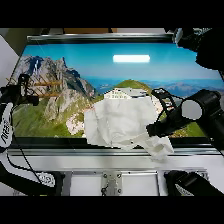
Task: Fold the clothes and pants, and hang the long-sleeved shirts on hangers.
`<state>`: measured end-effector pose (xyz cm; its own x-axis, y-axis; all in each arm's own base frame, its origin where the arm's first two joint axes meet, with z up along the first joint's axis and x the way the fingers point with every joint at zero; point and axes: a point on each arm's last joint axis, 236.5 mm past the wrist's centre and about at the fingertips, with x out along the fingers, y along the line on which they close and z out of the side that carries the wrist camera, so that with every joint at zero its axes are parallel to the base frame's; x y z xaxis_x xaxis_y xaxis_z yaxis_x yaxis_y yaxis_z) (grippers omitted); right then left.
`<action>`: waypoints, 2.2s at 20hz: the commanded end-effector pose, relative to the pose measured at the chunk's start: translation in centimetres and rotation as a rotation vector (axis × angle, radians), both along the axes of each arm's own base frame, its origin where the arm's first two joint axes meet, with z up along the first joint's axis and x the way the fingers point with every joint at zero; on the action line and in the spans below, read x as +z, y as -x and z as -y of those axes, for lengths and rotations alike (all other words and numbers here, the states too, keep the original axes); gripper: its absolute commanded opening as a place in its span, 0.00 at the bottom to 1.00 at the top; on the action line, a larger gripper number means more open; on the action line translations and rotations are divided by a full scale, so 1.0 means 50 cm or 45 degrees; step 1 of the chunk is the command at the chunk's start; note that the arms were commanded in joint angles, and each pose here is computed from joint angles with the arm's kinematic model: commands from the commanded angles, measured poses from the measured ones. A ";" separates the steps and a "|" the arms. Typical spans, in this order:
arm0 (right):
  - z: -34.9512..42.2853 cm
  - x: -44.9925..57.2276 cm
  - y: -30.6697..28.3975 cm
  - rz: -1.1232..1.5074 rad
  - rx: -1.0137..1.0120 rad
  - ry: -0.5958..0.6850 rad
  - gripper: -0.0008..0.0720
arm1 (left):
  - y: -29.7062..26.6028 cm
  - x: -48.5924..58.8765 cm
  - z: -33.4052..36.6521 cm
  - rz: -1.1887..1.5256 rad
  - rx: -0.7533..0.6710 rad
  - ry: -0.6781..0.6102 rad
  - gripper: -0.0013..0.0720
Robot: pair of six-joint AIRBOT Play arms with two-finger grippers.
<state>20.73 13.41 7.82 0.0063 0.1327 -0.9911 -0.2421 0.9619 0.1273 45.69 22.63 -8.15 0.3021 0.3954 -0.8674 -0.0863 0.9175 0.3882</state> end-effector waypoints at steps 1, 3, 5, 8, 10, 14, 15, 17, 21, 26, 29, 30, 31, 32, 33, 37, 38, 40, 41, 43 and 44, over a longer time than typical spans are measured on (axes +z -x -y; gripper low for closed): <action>0.000 0.000 0.000 -0.001 0.000 0.000 0.06 | -0.023 -0.035 -0.010 0.021 -0.044 -0.024 0.96; 0.000 0.000 0.000 -0.001 0.000 0.000 0.06 | -0.017 -0.054 -0.015 0.001 -0.036 -0.016 0.96; 0.000 0.000 0.000 -0.001 0.000 0.000 0.06 | -0.008 -0.072 -0.027 -0.017 -0.017 -0.006 0.96; 0.000 0.000 0.000 -0.001 0.000 0.000 0.06 | 0.006 -0.089 -0.043 -0.030 0.019 0.006 0.96; 0.000 0.000 0.000 -0.001 0.000 0.000 0.06 | -0.001 -0.087 -0.043 -0.014 0.011 0.003 0.96; 0.000 0.000 0.000 -0.001 0.000 0.000 0.06 | -0.004 -0.086 -0.042 -0.007 0.008 0.002 0.96; 0.000 0.000 0.000 -0.001 0.000 0.000 0.06 | -0.001 -0.086 -0.044 -0.011 0.012 0.003 0.96; 0.000 0.000 0.000 -0.001 0.000 0.000 0.06 | 0.001 -0.087 -0.045 -0.016 0.016 0.004 0.74; 0.000 0.000 0.000 -0.001 0.000 0.000 0.06 | 0.000 -0.087 -0.044 -0.015 0.014 0.004 0.53; 0.000 0.000 0.000 -0.001 0.000 0.000 0.06 | 0.005 -0.088 -0.044 -0.027 0.019 0.006 0.10; 0.000 0.000 0.000 -0.001 0.000 0.000 0.06 | 0.008 -0.087 -0.042 -0.037 0.021 0.007 0.04; 0.000 0.000 0.000 -0.001 0.000 0.000 0.06 | 0.009 -0.082 -0.042 -0.037 0.022 0.005 0.04; 0.000 0.000 0.000 -0.001 0.000 0.000 0.06 | 0.009 -0.074 -0.042 -0.033 0.025 0.002 0.04; 0.000 0.000 0.000 -0.001 0.000 0.000 0.06 | 0.009 -0.059 -0.043 -0.022 0.028 -0.003 0.04; 0.000 0.000 0.000 -0.001 0.000 0.000 0.06 | 0.008 -0.037 -0.045 -0.003 0.032 -0.012 0.04; 0.000 0.000 0.000 -0.001 0.000 0.000 0.06 | 0.000 0.082 -0.038 0.102 0.031 -0.058 0.04; 0.000 0.000 0.000 -0.001 0.000 0.000 0.06 | -0.002 0.111 -0.029 0.126 0.024 -0.068 0.04; 0.000 0.000 0.000 -0.001 0.000 0.000 0.06 | -0.008 0.168 -0.001 0.173 -0.003 -0.086 0.04; 0.000 0.000 0.000 -0.001 0.000 0.000 0.06 | -0.008 0.191 0.013 0.189 -0.015 -0.091 0.04; 0.000 0.000 0.000 -0.001 0.000 0.000 0.06 | -0.001 0.232 0.042 0.201 -0.033 -0.097 0.04; 0.000 0.000 0.000 -0.001 0.000 0.000 0.06 | 0.004 0.253 0.057 0.208 -0.041 -0.100 0.04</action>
<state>20.73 13.41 7.82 0.0063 0.1327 -0.9911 -0.2424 0.9618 0.1272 46.07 21.50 1.38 0.4271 0.4444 -0.7875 -0.1323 0.8922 0.4318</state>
